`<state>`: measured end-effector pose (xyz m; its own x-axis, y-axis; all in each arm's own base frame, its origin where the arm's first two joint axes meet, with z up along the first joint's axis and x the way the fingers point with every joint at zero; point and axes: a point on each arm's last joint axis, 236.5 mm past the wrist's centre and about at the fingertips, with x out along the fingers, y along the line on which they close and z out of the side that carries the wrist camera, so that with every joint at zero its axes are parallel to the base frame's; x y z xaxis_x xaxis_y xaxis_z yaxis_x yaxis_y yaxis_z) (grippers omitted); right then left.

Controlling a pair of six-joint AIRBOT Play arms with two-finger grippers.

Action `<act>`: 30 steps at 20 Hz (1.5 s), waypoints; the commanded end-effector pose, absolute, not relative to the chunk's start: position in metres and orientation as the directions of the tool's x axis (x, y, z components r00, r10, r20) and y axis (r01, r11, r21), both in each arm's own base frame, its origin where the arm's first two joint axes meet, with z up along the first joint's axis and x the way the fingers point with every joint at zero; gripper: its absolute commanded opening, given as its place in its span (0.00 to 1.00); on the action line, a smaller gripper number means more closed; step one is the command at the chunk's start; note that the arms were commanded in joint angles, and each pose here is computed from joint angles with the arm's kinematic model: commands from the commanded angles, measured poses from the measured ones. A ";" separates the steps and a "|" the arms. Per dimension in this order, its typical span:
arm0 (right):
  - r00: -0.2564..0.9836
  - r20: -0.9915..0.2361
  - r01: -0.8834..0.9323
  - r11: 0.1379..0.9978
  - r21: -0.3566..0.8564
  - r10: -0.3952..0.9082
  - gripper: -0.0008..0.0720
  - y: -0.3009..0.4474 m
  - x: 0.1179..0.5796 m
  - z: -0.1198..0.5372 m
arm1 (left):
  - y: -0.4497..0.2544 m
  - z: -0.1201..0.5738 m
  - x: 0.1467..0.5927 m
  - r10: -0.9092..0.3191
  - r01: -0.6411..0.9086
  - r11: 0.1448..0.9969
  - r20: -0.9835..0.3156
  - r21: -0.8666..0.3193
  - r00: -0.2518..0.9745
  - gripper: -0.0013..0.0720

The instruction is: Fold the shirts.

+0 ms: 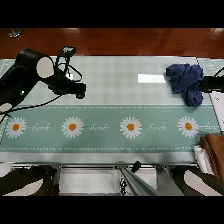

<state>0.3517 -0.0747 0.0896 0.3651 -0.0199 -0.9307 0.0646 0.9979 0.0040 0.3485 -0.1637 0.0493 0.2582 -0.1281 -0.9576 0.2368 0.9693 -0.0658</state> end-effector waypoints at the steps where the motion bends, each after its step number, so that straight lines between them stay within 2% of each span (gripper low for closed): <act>1: 0.366 -0.930 0.065 0.998 0.004 -0.020 0.84 -0.075 0.352 0.090 | -0.164 0.049 0.349 -0.128 0.237 0.969 -0.958 -0.066 0.258 0.97; 17: 0.370 -0.929 0.065 0.998 0.005 -0.020 0.84 -0.075 0.353 0.090 | -0.164 0.049 0.349 -0.128 0.236 0.969 -0.958 -0.066 0.258 0.97; 19: 0.428 -0.904 0.069 0.997 0.019 -0.013 0.84 -0.073 0.366 0.096 | -0.165 0.050 0.351 -0.133 0.237 0.969 -0.954 -0.068 0.269 0.97; 23: 0.592 -0.805 0.071 0.993 0.090 0.030 0.84 -0.063 0.405 0.120 | -0.178 0.060 0.380 -0.186 0.246 0.965 -0.904 -0.094 0.384 0.97; 27: 0.800 -0.600 0.092 0.980 0.178 0.034 0.84 -0.062 0.454 0.168 | -0.184 0.067 0.393 -0.211 0.252 0.962 -0.873 -0.106 0.440 0.97; 30: 0.851 -0.524 0.101 0.979 0.178 0.008 0.84 -0.068 0.467 0.186 | -0.191 0.077 0.407 -0.238 0.261 0.958 -0.833 -0.118 0.499 0.97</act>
